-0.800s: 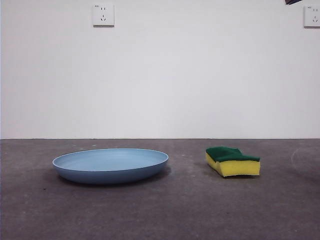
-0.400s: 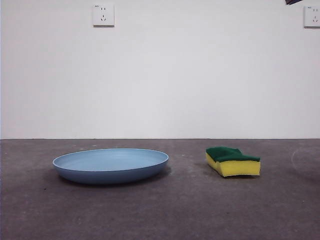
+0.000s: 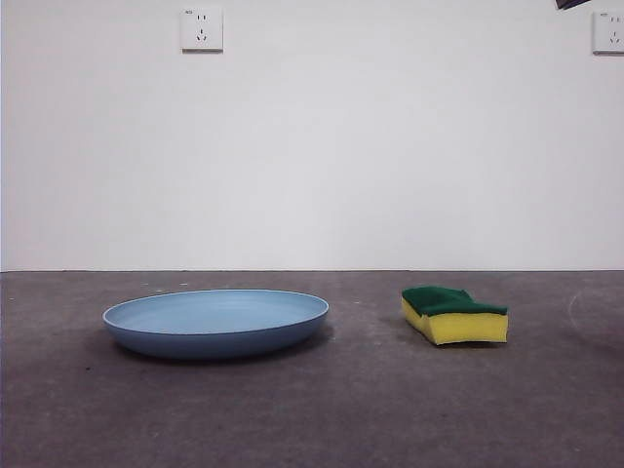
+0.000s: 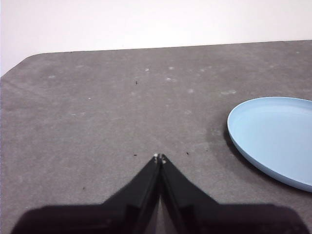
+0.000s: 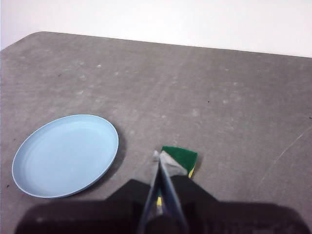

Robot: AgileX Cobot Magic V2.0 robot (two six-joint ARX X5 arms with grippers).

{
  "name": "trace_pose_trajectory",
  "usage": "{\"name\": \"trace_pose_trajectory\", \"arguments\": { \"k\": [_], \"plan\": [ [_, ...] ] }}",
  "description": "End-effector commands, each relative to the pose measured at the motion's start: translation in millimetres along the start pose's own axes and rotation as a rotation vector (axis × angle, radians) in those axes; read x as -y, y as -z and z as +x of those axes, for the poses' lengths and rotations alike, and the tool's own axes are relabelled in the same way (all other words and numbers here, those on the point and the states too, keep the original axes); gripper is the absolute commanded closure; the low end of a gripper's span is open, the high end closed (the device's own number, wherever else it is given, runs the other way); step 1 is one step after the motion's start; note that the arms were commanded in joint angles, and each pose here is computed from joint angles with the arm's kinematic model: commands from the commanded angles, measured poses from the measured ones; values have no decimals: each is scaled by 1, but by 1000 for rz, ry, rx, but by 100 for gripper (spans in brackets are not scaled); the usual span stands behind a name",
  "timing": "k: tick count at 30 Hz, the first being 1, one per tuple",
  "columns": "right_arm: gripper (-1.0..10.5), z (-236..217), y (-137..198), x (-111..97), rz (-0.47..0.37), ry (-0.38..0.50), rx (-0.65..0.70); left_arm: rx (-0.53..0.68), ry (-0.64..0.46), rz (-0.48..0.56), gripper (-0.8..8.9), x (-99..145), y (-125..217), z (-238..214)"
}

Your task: Pick up the plate,pick up the cloth,clean the plate with the cloth

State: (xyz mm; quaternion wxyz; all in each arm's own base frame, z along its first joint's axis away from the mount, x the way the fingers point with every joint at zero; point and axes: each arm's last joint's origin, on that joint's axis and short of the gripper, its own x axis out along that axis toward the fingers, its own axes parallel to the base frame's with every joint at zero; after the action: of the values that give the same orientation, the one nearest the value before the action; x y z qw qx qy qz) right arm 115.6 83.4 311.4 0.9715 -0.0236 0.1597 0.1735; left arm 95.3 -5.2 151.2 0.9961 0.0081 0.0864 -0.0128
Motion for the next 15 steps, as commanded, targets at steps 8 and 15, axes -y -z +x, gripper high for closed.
{"name": "trace_pose_trajectory", "arguments": {
  "k": [8, 15],
  "plan": [
    [946, -13, -3, 16, -69, 87, 66, -8, -6, -7, 816, 0, 4, 1],
    [946, -25, 9, 50, 0, 232, 115, -8, -6, -7, 816, 0, 4, 1]
  ]
}}
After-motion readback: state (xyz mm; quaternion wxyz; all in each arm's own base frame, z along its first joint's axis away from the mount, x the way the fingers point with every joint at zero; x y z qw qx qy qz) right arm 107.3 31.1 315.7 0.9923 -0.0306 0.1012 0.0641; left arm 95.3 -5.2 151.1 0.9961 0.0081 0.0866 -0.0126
